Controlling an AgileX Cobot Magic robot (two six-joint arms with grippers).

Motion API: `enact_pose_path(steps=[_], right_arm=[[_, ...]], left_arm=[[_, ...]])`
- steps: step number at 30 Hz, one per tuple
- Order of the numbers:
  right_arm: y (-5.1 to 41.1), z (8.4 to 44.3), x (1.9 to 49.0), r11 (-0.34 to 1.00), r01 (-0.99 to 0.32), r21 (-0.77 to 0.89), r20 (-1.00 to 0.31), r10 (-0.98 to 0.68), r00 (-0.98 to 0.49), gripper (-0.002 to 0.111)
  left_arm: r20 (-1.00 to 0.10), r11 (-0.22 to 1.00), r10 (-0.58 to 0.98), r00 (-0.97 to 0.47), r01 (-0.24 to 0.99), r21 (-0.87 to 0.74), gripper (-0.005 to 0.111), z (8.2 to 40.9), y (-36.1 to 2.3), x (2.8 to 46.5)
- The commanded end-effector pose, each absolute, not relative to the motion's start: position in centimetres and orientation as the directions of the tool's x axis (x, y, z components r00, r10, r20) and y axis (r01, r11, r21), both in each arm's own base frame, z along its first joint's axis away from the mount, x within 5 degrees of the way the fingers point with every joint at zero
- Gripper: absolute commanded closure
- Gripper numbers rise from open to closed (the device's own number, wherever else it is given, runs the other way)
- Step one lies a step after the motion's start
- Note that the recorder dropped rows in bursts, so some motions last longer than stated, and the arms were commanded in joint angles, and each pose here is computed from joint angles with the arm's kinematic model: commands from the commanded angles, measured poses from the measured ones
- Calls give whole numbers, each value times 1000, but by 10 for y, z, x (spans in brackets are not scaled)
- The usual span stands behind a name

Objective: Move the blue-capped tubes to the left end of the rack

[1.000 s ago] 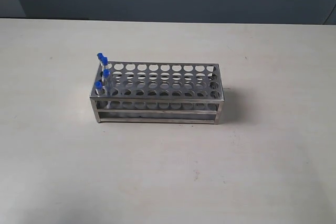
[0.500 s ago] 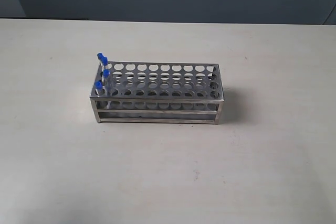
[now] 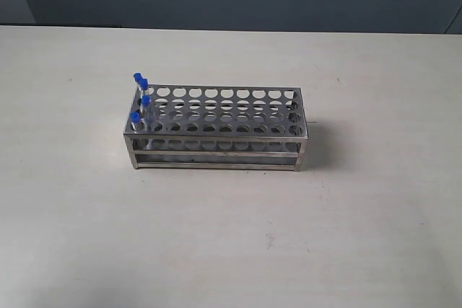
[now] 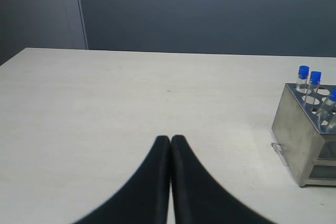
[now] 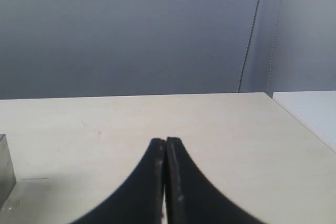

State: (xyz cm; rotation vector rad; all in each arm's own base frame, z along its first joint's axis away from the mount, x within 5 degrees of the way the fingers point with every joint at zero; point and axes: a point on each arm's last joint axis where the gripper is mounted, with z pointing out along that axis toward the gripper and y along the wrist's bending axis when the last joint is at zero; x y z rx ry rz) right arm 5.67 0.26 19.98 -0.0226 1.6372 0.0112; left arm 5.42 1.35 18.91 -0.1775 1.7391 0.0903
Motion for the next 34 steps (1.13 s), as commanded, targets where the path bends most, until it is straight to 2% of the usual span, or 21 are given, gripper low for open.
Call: enact_pose_path(steps=[1, 34], right_arm=[[2, 200, 56, 1000, -15, 1, -998, 0, -60, 109], [3, 200, 56, 999, -18, 27, -998, 25, -59, 109]], left_arm=[[-984, 985, -69, -162, -166, -41, 106, 190, 13, 54], [-984, 985, -71, -162, -166, -43, 106, 190, 13, 54]])
